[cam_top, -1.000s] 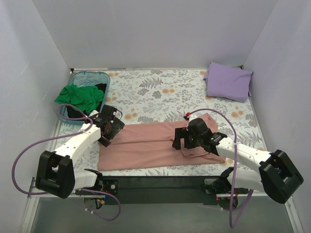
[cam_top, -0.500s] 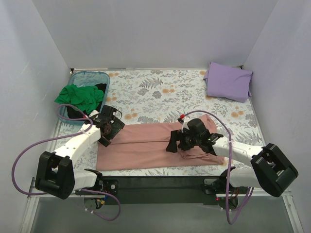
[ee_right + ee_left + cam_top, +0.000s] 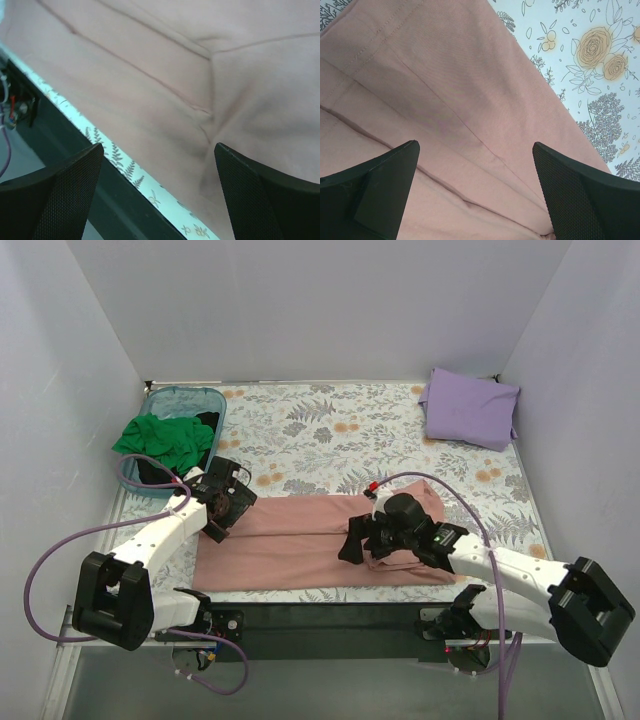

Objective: Fold and stack the t-shirts
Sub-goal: Fold the tshirt

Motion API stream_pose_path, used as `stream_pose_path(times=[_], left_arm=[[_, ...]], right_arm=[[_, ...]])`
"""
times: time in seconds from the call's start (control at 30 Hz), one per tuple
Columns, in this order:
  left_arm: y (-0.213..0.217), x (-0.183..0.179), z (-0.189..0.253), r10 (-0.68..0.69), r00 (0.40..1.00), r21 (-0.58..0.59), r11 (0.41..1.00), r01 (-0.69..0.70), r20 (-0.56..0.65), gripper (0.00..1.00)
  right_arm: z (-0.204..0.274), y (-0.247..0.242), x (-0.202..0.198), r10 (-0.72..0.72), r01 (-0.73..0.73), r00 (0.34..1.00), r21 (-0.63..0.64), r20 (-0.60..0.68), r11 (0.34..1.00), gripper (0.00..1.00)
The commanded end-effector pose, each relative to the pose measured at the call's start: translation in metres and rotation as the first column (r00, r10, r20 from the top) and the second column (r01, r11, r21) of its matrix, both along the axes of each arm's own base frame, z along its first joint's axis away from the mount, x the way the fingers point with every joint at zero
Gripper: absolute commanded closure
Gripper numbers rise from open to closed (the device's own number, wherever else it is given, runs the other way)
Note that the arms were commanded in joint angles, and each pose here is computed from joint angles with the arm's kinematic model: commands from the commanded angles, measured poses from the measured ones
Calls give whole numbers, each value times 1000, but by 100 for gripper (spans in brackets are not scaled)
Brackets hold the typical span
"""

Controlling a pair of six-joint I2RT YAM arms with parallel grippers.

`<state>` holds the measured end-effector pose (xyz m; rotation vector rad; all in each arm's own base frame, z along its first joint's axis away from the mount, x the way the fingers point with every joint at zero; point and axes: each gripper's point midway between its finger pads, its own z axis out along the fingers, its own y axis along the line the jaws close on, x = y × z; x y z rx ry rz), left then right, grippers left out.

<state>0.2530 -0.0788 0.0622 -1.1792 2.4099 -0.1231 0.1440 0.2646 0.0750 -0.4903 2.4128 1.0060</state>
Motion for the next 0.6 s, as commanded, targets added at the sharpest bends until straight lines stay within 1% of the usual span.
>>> stream_pose_path(times=[0.0,0.1,0.13,0.17,0.27,0.37,0.43,0.57], left_arm=[[-2,5,6,-14,1000,-5,1000,14,25,3],[-7,11,8,-30,999,-19,999,31,33,3],[-8,11,6,-38,999,-17,999,38,22,4],[-9,12,5,-42,999,-19,999,42,20,3],[-12,19,6,-54,998,-21,998,54,24,4],[-18,24,5,-67,997,-28,997,68,26,3],[-24,27,5,-84,996,-28,996,84,29,3],[-28,23,-12,-98,995,-16,995,98,-21,3]], right_arm=[[-4,-34,18,-201,203,979,-129,26,971,2],[-7,-63,31,-332,335,942,-195,51,922,2],[-12,-75,28,-380,376,925,-235,32,896,2],[-15,-88,34,-435,431,899,-263,45,863,2],[-26,-110,35,-506,487,862,-303,18,819,2],[-43,-126,33,-546,506,838,-342,-24,792,2],[-53,-133,32,-561,509,827,-368,-42,778,2],[-66,-130,38,-508,453,857,-348,-83,821,2]])
